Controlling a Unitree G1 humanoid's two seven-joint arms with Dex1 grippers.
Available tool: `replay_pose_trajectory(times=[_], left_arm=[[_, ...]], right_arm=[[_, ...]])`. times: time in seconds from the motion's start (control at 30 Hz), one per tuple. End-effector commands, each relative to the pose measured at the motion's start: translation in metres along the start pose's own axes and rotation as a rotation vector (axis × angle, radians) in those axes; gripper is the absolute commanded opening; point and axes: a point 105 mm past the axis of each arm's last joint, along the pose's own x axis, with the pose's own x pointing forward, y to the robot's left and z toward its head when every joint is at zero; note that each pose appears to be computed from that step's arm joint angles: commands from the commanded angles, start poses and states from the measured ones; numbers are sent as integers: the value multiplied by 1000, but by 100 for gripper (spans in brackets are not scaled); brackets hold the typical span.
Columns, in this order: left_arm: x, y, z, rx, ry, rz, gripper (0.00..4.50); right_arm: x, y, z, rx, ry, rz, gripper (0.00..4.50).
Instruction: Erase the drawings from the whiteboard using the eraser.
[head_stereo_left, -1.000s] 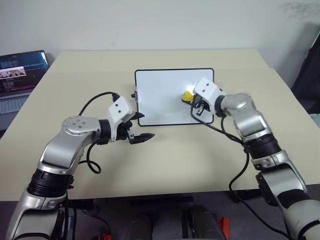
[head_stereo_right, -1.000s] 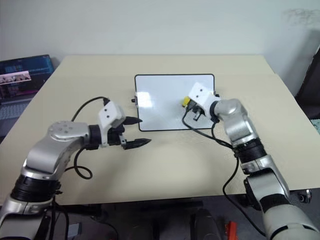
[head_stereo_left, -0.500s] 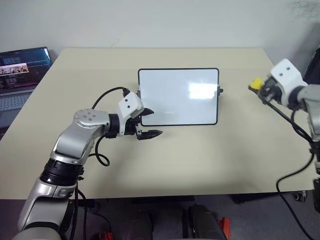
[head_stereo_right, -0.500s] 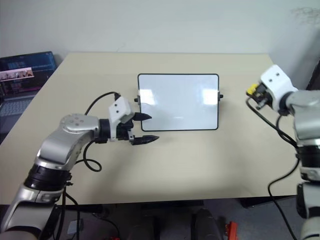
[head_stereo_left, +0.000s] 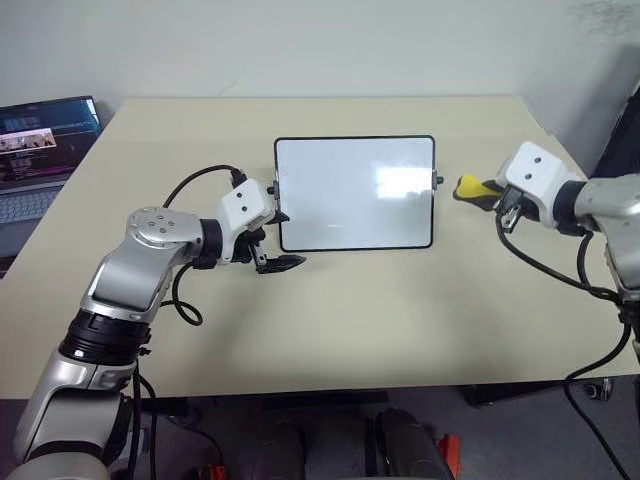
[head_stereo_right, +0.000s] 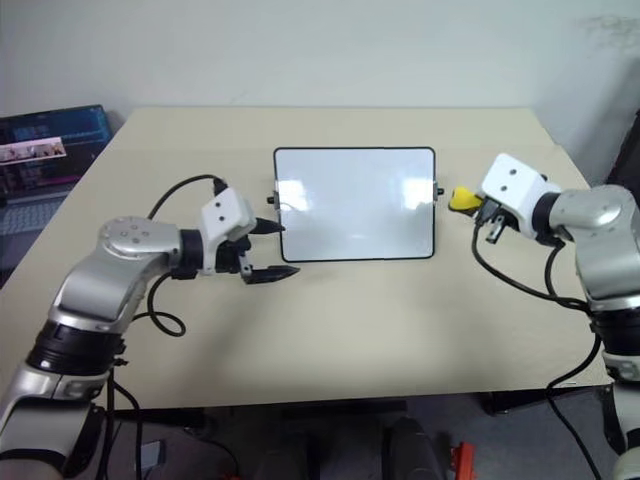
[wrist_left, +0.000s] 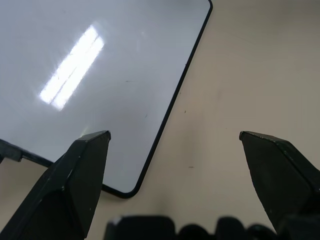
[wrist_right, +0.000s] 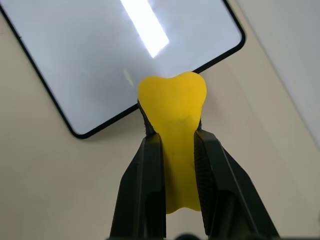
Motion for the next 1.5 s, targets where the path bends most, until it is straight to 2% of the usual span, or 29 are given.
replay_pose_trajectory(times=[0.03, 0.3, 0.43, 0.53, 0.67, 0.9, 1.1, 1.33, 1.5], left_arm=[[-9, 3, 12, 52, -15, 26, 450], [-10, 2, 14, 57, -20, 30, 450], [-11, 5, 17, 63, -29, 42, 450], [-13, 10, 22, 70, -47, 66, 450], [-24, 12, 32, 92, -60, 63, 450], [-39, 17, 28, 124, -6, 84, 450], [-46, 16, 35, 146, -12, 90, 450], [-40, 9, 29, 133, -4, 66, 450], [-29, 1, 26, 111, -26, 33, 450]], right_arm=[[-1, -14, 13, -31, -42, -44, 46], [5, -14, 15, -41, -57, -35, 46], [9, -23, 33, -40, -131, -80, 46], [10, -23, 34, -40, -130, -70, 46], [10, -21, 37, -52, -140, -52, 46], [6, -22, 49, -84, -171, -37, 46], [-5, -29, 68, -91, -225, -50, 44], [-3, -20, 66, -66, -228, -29, 44], [-6, -35, 25, 47, -131, -111, 44]])
